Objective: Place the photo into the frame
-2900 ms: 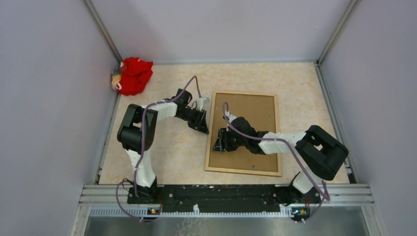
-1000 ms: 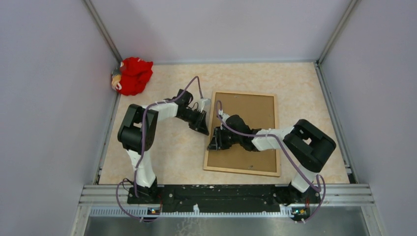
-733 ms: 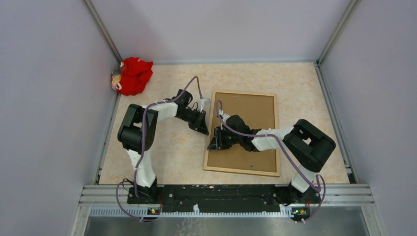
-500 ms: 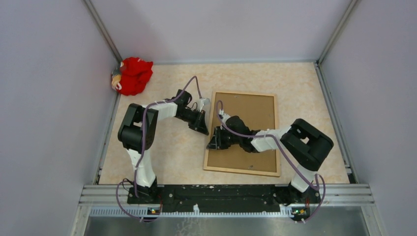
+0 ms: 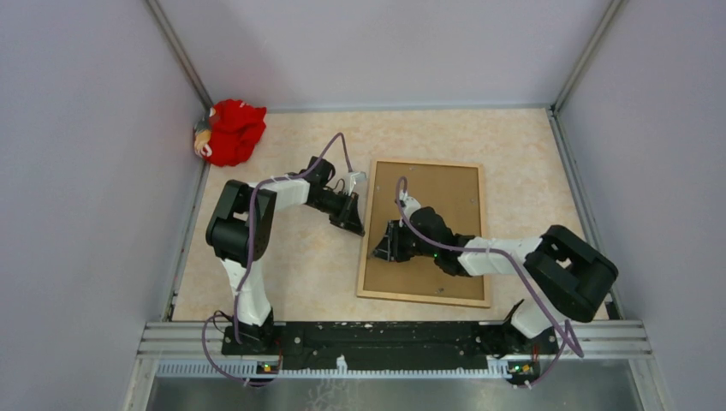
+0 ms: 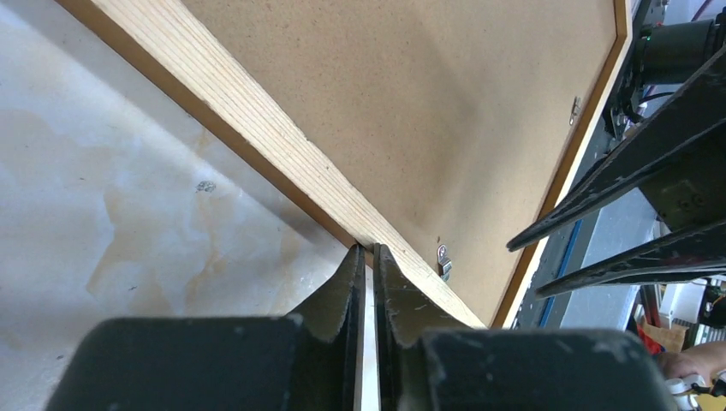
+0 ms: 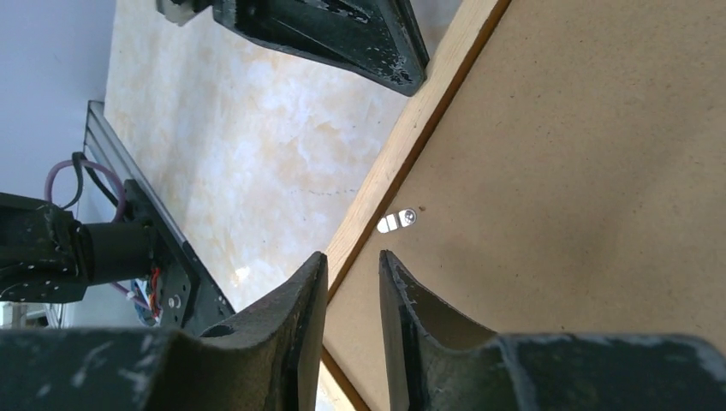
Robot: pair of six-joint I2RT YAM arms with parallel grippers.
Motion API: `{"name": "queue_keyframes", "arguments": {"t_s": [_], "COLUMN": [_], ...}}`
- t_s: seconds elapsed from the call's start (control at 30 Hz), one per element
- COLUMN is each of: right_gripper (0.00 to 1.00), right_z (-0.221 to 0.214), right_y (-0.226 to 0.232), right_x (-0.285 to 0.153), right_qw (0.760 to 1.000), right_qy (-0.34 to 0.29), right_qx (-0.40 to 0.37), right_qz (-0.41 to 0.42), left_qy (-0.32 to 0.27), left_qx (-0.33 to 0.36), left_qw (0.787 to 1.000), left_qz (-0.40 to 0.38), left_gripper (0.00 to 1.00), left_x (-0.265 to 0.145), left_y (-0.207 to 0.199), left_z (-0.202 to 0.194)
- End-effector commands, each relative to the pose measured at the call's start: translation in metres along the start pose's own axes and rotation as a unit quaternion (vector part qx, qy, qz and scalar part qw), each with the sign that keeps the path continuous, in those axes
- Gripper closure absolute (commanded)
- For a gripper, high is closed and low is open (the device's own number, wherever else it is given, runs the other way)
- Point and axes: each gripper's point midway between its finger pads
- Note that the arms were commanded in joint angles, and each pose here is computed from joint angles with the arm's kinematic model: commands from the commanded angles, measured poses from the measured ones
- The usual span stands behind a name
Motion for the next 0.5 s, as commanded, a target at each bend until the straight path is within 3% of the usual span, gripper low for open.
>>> {"name": "queue_keyframes", "arguments": {"t_s": [0.0,0.47], "right_gripper": [0.7,0.66], "right_z": [0.0,-0.026], "right_y": [-0.003,-0.006], "right_x": [-0.012,0.007], "right_qw": [1.0,1.0], "right_qy": [-0.019,-0.009], "right_qx": [-0.014,-0.001], "right_qz": [-0.003,0.005], "left_qy": [0.003,0.006], "left_qx": [0.005,-0.006], "left_qw": [1.0,1.0], "left_qz": [-0.008,-0.015], "left_gripper": [0.9,0.93], "left_x": [0.006,0.013], "left_y": [-0.004,-0.005], "left_z": [-0.004,-0.012]}}
Point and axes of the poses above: each gripper's point midway between its finger pads, its own x axis out along the fingers, its own y axis along the line the jaws close on, z = x × y, and after that the axes turned 2 degrees about -x, right-handed
